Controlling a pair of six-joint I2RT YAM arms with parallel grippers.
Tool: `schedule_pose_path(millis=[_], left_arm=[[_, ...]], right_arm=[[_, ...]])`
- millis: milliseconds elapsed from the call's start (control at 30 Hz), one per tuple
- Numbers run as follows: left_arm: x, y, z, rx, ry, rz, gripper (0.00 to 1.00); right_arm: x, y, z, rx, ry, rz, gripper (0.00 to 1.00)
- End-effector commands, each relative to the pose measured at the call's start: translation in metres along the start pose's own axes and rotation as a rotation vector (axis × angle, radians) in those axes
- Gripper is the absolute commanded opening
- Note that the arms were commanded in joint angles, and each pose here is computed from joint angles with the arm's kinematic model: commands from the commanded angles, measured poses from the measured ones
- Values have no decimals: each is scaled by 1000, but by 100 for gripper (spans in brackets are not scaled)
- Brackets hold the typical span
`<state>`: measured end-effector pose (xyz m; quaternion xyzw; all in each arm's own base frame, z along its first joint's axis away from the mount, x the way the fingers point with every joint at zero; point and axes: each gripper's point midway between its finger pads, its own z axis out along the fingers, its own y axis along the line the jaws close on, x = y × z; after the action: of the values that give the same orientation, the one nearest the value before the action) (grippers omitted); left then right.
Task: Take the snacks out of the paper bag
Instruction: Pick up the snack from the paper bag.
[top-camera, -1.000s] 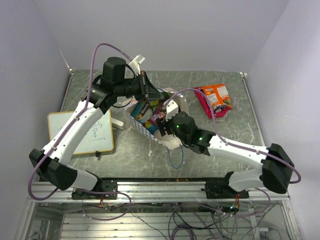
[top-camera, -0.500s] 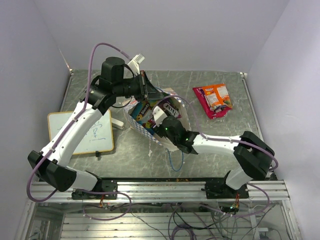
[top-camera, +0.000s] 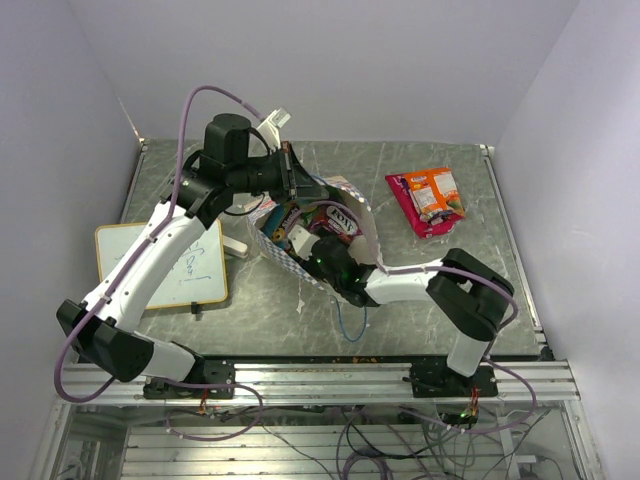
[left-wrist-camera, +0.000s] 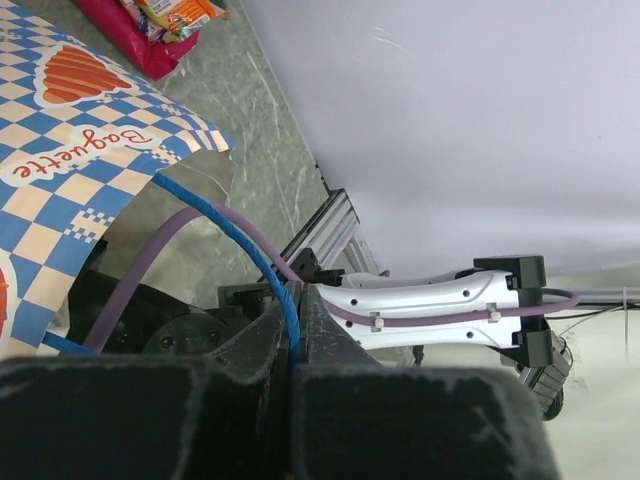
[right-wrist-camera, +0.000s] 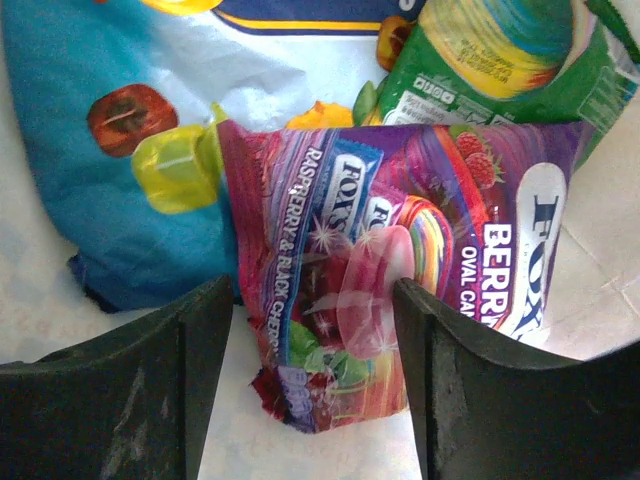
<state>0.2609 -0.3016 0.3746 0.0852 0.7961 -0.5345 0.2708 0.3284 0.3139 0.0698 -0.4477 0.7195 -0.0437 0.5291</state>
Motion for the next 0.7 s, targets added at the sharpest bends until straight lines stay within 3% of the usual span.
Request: schedule_pose_path(millis=[0, 233, 400, 667], left_arm=[[-6, -19, -5, 34, -12, 31, 7], [-5, -18, -5, 23, -3, 39, 7], [-5, -16, -4, 18, 5, 42, 7], [-4, -12, -2, 14, 4, 42, 7]], right_arm=[[-13, -22, 13, 121, -20, -12, 60], [-29, -36, 5, 160, -50, -5, 29], [-52, -41, -15, 95, -109, 34, 11], [-84, -34, -60, -94, -195, 177, 4]])
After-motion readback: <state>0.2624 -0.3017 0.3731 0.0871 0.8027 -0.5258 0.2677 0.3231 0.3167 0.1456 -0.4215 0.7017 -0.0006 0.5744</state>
